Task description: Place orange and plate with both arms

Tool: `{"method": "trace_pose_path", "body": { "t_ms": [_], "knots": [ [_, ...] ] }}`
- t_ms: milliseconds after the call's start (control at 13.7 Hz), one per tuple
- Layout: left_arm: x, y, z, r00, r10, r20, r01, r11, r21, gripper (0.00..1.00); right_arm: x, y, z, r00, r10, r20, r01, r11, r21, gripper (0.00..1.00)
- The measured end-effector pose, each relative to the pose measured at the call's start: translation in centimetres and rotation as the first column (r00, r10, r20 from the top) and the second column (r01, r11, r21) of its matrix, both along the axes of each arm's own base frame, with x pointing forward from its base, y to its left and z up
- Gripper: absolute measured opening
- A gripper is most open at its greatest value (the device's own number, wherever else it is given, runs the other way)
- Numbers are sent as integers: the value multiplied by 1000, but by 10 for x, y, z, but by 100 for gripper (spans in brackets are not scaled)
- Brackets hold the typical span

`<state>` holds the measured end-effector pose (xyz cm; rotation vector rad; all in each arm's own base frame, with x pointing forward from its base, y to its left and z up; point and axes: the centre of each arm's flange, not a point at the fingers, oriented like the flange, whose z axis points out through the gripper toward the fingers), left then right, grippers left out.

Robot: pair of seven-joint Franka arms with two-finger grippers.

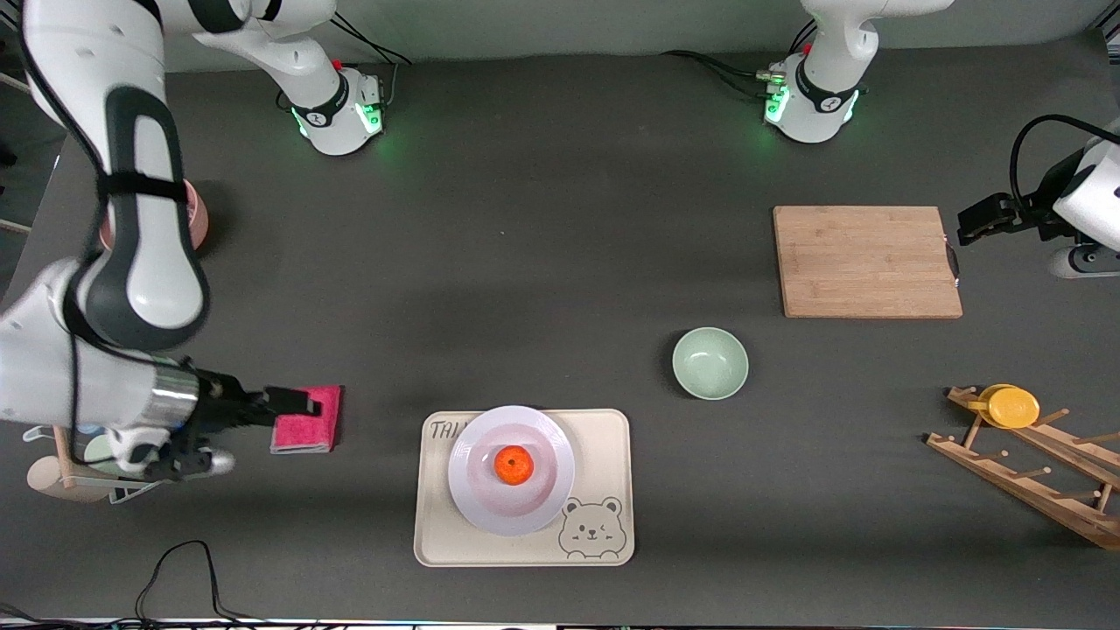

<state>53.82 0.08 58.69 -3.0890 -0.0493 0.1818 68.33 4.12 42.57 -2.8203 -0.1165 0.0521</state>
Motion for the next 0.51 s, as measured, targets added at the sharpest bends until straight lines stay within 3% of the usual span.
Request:
{"method": "trace_pose_path", "body": {
  "t_ms": [218,510],
  "knots": [
    [0,2,-1,1000,3,-7,-3,1000,3,100,-52,-40,82,999,-11,-51,4,990,-143,100],
    [-1,2,-1,1000,3,-10,-3,1000,3,100,-91,-47,140,999,-19,-48,6,969,-248,100]
  ]
}}
